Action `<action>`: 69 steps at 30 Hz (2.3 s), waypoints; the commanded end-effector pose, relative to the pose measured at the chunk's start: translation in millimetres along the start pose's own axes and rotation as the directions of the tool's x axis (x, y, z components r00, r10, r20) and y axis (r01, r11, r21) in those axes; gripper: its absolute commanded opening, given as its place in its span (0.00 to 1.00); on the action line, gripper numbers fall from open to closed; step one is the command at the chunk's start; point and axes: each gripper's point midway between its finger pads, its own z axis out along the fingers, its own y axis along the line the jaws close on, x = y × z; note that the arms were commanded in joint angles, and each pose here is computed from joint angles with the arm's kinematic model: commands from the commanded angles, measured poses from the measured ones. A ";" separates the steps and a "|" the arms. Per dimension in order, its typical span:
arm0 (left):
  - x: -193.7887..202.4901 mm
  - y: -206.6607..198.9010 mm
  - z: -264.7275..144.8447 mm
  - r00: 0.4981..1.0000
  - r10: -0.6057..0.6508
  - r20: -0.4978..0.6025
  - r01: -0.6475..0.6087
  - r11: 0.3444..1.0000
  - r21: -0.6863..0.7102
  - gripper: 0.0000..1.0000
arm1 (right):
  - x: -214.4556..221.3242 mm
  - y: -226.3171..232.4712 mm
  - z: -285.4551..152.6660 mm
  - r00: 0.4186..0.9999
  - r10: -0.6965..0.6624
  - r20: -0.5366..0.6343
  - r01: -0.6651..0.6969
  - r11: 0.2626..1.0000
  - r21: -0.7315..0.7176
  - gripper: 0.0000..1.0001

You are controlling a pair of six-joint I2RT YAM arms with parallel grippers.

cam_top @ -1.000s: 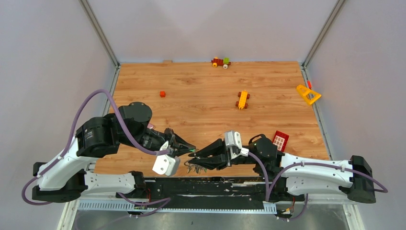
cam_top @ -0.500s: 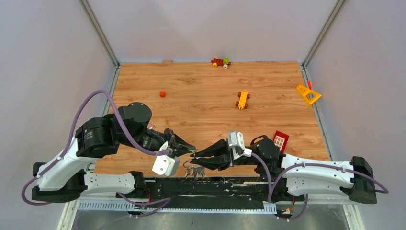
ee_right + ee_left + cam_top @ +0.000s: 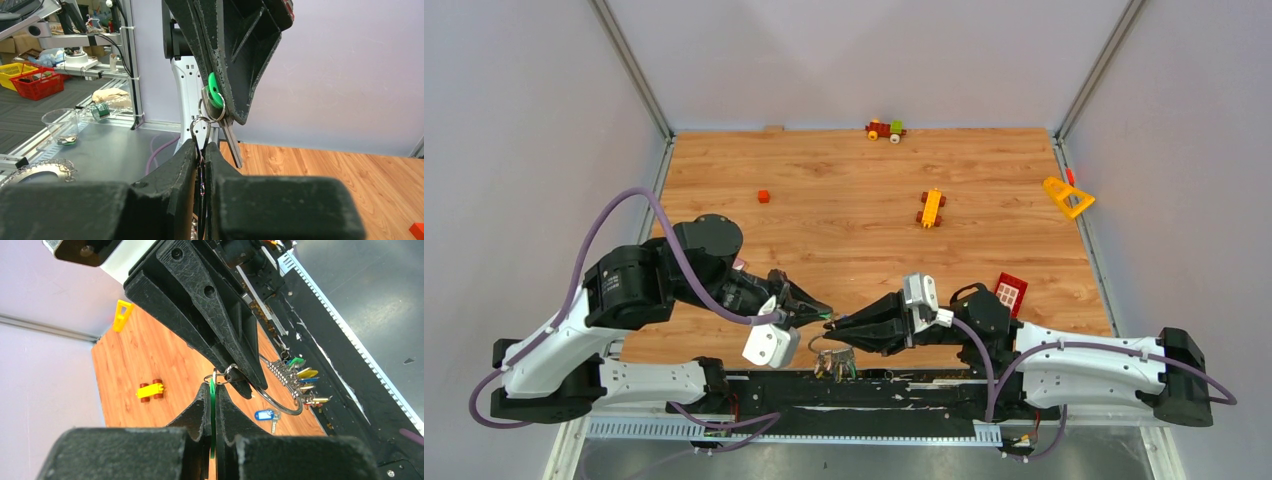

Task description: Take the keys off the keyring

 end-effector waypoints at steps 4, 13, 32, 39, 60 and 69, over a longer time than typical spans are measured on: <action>-5.9 7.8 -2.9 0.999 0.020 0.024 -0.019 0.999 -0.049 0.00 | -26.1 -0.3 -0.5 0.997 0.005 0.076 -0.006 1.000 0.013 0.00; 19.0 32.5 -10.0 0.994 0.003 -0.107 -0.024 0.980 -0.197 0.00 | -14.2 -27.4 -2.6 0.998 0.033 -0.046 -0.024 0.985 0.170 0.00; 49.7 83.6 -36.9 0.968 -0.071 -0.240 -0.070 0.845 -0.530 0.00 | 9.8 -120.2 -37.7 0.916 0.210 -0.342 0.097 0.710 0.697 0.00; 64.8 84.5 -34.6 0.968 -0.118 -0.224 -0.043 0.796 -0.604 0.00 | -3.9 -144.3 -51.7 0.885 0.218 -0.411 0.220 0.583 0.782 0.00; 103.1 50.9 9.4 0.959 -0.164 -0.233 0.023 0.860 -0.510 0.00 | -56.3 -155.1 -65.0 0.964 0.181 -0.195 0.089 0.472 0.877 0.00; 125.9 33.9 28.6 0.940 -0.188 -0.284 0.043 0.893 -0.447 0.00 | -72.9 -150.8 -71.1 0.981 0.152 -0.120 0.032 0.482 0.875 0.00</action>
